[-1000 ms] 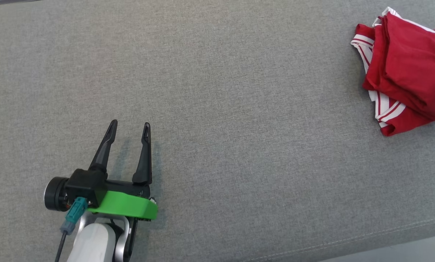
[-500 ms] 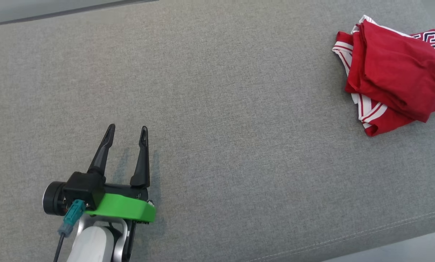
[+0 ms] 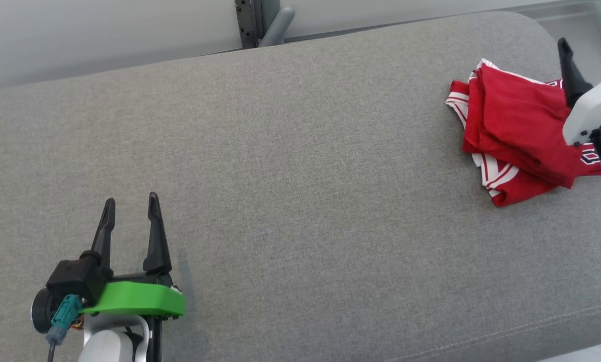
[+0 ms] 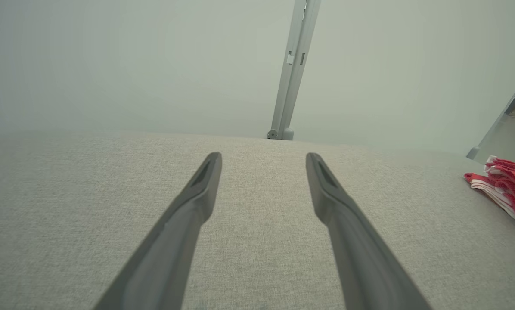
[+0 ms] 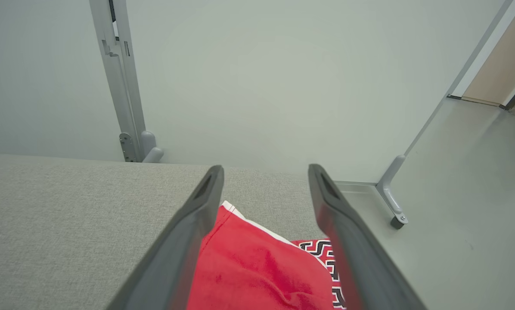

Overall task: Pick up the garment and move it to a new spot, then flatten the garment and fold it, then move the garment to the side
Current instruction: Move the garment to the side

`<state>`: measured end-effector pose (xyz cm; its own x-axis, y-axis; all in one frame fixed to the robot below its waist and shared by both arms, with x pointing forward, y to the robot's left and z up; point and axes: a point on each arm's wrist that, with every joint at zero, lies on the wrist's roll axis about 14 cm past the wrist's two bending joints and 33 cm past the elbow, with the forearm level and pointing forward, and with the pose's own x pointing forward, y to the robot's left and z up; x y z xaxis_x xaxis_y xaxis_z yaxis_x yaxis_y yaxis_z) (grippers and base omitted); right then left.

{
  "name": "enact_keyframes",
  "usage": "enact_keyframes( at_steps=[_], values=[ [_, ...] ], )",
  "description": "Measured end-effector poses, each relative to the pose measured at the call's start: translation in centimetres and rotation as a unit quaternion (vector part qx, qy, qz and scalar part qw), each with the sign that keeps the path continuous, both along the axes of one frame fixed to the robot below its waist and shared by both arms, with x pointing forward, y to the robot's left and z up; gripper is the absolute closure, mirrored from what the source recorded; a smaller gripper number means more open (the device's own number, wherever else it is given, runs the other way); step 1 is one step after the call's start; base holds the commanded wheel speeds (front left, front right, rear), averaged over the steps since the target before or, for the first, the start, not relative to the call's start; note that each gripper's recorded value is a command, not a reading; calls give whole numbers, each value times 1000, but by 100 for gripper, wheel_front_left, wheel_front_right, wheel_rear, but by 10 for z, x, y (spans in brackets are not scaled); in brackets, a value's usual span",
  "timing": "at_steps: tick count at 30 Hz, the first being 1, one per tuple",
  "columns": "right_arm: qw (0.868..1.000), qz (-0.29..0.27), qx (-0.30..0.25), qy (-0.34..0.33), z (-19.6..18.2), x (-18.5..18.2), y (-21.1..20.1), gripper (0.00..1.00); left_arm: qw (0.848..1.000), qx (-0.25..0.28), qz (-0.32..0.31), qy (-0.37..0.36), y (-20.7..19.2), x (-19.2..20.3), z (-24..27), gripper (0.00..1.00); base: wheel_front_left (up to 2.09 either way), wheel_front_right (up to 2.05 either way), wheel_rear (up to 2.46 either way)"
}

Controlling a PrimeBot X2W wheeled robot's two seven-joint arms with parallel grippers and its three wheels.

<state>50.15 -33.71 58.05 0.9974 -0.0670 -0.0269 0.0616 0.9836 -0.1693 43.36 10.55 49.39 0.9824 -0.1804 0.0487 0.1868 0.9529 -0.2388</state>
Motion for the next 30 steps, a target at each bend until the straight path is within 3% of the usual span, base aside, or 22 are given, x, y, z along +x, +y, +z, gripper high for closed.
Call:
enact_keyframes(
  at_steps=[11,23,30],
  values=[
    [995,66,43,-55,-6,-20,75,0,997,9,80,6,51,-27,2,0,0,0,0],
    [988,78,94,-90,-37,-76,139,0,993,6,111,25,70,-58,-8,0,0,0,0],
    [987,76,115,-78,-46,-102,159,0,993,-1,115,28,71,-63,-10,0,0,0,0]
  ],
)
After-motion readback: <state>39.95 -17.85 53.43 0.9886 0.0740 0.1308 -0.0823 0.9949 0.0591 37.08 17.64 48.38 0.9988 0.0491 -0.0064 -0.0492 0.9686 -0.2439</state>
